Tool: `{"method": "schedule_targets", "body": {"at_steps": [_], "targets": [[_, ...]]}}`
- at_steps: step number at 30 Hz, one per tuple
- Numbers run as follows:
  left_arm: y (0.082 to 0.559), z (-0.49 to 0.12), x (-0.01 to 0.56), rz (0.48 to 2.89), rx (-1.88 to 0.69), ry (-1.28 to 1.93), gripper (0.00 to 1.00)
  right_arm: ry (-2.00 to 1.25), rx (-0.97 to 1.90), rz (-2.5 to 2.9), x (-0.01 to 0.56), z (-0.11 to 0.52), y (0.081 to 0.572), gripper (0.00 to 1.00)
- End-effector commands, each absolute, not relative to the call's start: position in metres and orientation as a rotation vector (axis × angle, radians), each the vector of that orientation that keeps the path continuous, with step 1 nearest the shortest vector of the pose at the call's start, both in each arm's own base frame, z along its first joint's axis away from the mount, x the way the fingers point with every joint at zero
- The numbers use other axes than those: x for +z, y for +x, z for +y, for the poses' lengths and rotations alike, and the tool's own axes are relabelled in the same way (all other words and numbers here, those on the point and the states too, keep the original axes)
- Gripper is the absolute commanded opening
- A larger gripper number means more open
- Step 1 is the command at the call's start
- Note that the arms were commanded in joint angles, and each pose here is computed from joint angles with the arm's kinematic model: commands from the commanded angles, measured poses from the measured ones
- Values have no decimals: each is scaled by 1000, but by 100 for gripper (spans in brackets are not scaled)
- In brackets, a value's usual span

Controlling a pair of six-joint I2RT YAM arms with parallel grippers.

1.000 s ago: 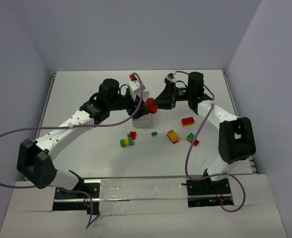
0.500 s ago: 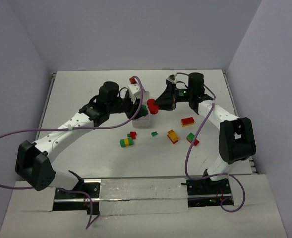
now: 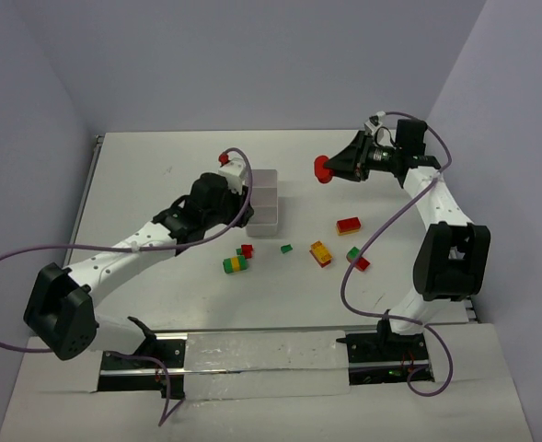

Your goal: Sort the legos into containers by color

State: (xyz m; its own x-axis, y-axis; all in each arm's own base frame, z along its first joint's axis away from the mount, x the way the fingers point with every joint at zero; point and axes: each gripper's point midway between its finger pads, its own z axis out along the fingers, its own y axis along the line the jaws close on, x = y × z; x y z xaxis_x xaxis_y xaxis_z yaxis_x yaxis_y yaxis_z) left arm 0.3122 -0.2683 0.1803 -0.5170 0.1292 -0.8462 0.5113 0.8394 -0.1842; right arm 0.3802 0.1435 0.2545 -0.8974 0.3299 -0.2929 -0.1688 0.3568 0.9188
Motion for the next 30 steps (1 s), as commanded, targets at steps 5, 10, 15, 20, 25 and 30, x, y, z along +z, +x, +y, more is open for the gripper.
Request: {"method": "schedule_targets", "body": {"at_steps": [5,10,15,20,25,30], "targets": [[339,-278,181,2019,-329,154,0,23,1269,2198,267,130,376,0],[341,-288,167,2012,-287,169,5,10,1238,2204,265,128,375,0],[354,-294,170,1965,-265,155,17,-4,1233,2206,262,128,372,0],[361,-298,165,1956,-247,148,24,-12,1229,2210,261,127,371,0],[365,-303,160,1964,-246,148,41,-22,1238,2213,261,128,371,0],[365,-306,153,1985,-245,147,60,-31,1234,2215,262,129,372,0]]}}
